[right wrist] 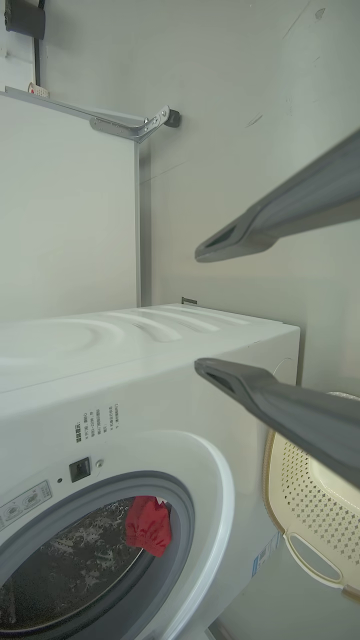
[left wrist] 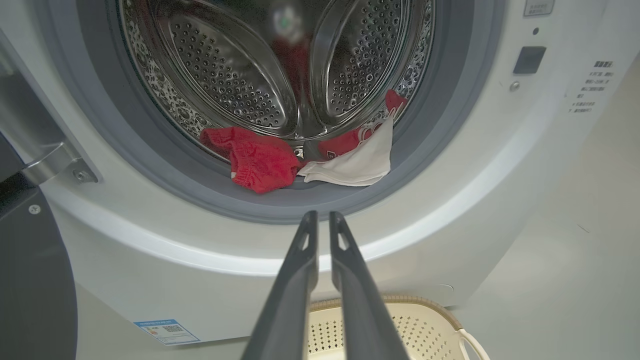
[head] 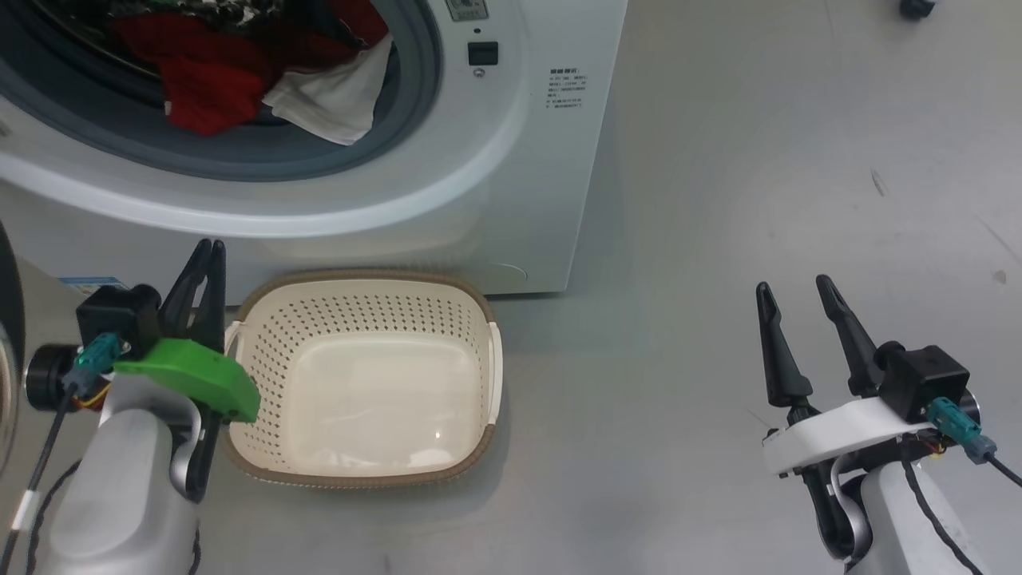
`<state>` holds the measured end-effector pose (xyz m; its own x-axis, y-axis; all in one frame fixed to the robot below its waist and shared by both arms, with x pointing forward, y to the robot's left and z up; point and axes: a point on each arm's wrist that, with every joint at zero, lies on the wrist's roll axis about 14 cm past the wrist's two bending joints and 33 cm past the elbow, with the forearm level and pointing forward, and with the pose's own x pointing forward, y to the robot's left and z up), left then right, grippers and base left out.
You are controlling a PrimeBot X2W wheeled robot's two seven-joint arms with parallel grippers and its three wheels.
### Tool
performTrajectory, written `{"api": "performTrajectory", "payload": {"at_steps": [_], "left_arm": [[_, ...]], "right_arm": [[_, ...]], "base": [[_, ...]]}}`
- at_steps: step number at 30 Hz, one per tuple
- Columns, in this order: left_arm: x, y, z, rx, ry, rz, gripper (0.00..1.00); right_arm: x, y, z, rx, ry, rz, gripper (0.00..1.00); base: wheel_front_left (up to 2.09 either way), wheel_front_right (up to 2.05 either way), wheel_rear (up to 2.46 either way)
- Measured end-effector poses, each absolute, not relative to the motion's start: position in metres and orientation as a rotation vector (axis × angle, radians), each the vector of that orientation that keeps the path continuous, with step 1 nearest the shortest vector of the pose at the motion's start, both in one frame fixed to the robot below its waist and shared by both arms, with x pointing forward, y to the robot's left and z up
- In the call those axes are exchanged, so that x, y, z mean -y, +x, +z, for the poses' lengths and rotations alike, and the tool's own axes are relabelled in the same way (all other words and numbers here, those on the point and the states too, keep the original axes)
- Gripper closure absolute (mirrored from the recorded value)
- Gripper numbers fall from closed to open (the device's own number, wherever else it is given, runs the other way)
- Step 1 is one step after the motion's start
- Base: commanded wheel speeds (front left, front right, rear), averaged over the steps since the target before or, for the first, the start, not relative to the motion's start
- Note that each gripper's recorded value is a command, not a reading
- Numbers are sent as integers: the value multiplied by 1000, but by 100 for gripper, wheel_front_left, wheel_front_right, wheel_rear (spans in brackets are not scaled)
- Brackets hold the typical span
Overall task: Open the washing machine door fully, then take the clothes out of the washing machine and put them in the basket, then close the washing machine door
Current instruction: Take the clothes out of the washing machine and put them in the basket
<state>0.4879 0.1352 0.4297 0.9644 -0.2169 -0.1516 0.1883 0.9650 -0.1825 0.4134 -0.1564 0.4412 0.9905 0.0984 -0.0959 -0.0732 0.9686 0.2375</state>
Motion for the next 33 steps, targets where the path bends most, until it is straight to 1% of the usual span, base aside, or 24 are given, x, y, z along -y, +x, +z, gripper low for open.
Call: {"api": "performTrajectory", "payload": {"at_steps": [1,5,10,13,18,33], "left_arm": [[-140,481,431,-170,-184,-190,0],[-157,459,442,-141,-219,-140,0],[-168,449,478,-30,-242,-118,0],[-171,442,489,4,-252,-113,0],[-175,433,490,15,-260,-102,0],[-169,428,495,44,-274,-120,0]], "right_arm": [[154,410,442,-109,239,95,0],[146,401,450,-92,246,119,0],[137,399,468,-46,251,148,0],[134,396,471,-36,253,156,0],[133,396,475,-25,256,160,0],[137,396,473,-30,260,151,0]], "base": [[0,0,0],[0,0,0],[0,0,0],[0,0,0],[0,0,0],[0,0,0]]}}
